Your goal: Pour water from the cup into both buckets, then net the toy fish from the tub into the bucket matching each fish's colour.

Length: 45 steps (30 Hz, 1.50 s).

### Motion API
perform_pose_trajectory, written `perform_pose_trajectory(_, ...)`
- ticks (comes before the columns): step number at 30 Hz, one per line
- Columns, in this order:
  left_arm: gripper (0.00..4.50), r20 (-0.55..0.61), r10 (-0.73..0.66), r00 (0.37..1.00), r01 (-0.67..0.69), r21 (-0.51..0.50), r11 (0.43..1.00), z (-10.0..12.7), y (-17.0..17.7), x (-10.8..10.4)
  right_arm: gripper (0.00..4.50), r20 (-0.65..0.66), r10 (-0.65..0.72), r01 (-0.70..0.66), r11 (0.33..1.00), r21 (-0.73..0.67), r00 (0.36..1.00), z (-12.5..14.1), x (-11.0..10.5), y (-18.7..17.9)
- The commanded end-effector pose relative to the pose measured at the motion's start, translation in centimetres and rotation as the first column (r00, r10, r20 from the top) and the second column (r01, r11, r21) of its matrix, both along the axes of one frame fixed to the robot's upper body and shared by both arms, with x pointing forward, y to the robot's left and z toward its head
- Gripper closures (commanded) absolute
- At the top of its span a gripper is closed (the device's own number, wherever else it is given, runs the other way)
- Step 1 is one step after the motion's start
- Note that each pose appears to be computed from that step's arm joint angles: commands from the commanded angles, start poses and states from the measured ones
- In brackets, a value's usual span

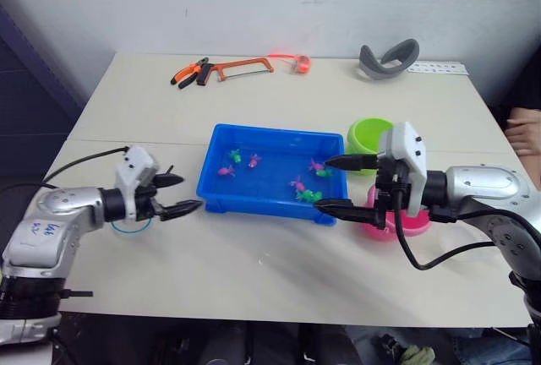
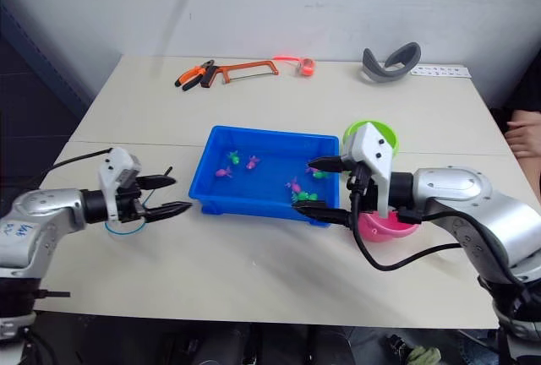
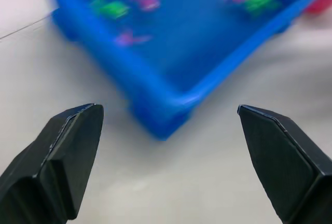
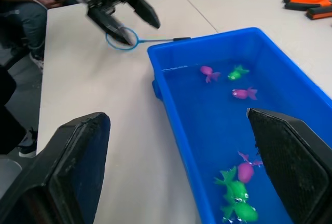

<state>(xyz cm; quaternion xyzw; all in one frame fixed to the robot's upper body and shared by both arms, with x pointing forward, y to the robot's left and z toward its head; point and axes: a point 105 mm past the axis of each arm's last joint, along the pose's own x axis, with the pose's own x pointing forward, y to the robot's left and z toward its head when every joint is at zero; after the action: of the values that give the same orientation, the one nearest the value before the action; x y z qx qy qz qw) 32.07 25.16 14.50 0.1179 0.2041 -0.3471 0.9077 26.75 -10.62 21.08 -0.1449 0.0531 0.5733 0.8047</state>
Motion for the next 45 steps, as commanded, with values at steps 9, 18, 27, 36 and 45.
perform_pose_trajectory(9, 0.00, -0.195, 0.319, 0.928, -0.276, 0.215, 0.937, -1.5, 6.4, 2.5, 0.03, 0.081, 0.036, -0.037, 0.999, 0.011, 0.996, 1.1, -0.8, 1.3)
perform_pose_trajectory(18, 0.00, -0.241, 0.371, 0.897, -0.276, 0.350, 0.895, -3.2, 6.9, 4.1, 0.03, 0.092, 0.014, -0.019, 0.998, 0.051, 0.996, 1.0, -1.7, 2.3)
perform_pose_trajectory(27, 0.00, -0.266, 0.368, 0.891, -0.235, 0.425, 0.874, -5.0, 6.8, 4.9, 0.03, 0.100, 0.005, -0.012, 0.997, 0.071, 0.995, 1.1, -2.2, 2.6)
perform_pose_trajectory(36, 2.59, -0.310, 0.351, 0.884, -0.205, 0.418, 0.885, -6.7, 6.2, 4.8, 0.00, 0.109, 0.002, -0.011, 0.997, 0.082, 0.994, 1.5, -2.1, 2.8)
perform_pose_trajectory(45, 4.48, -0.292, 0.341, 0.893, -0.218, 0.382, 0.898, -6.4, 6.9, 4.6, 0.00, 0.108, -0.005, 0.000, 0.999, 0.048, 0.994, 1.4, -2.1, 2.0)
